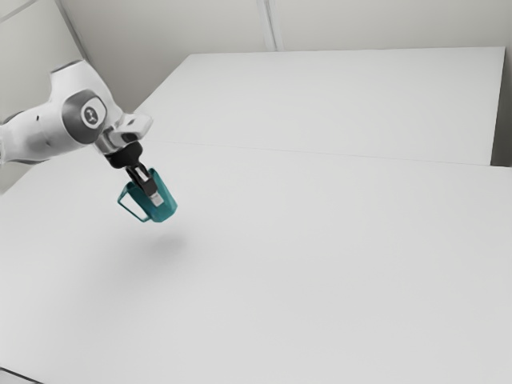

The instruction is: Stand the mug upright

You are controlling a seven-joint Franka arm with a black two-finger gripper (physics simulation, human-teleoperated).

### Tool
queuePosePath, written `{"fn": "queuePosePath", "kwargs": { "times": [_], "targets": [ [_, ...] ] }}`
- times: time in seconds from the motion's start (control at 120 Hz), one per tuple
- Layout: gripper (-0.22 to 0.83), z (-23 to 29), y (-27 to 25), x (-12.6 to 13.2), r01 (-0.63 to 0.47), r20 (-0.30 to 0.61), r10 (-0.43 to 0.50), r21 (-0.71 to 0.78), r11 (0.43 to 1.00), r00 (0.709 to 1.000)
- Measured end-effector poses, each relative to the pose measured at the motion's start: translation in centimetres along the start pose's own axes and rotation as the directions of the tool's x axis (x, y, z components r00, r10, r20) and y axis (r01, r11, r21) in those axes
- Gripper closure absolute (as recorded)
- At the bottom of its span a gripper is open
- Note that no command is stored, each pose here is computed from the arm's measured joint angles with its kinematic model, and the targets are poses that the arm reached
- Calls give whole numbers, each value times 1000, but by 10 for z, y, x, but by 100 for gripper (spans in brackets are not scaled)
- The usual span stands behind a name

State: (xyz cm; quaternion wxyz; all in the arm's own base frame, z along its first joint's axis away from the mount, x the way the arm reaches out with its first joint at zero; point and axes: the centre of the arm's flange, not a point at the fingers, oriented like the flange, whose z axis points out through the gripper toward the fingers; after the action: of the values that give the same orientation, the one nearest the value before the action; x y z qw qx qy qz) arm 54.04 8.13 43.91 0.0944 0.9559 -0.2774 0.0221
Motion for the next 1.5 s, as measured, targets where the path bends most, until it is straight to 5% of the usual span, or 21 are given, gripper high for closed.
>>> {"fn": "queuePosePath", "kwargs": {
  "times": [0.233, 0.392, 0.508, 0.717, 0.908, 1.5],
  "targets": [
    [79, 41, 73, 49, -160, 32, 156, 178, 971, 987],
    [79, 72, 107, 57, -188, 33, 185, 205, 961, 982],
    [79, 76, 103, 43, -138, 20, 136, 226, 964, 990],
    [79, 61, 22, -22, 94, -9, -96, 283, 955, 995],
    [79, 66, 57, -2, 57, -6, -58, 297, 953, 998],
    [79, 96, 77, -5, 112, 33, -126, 274, 955, 991]
  ]
}}
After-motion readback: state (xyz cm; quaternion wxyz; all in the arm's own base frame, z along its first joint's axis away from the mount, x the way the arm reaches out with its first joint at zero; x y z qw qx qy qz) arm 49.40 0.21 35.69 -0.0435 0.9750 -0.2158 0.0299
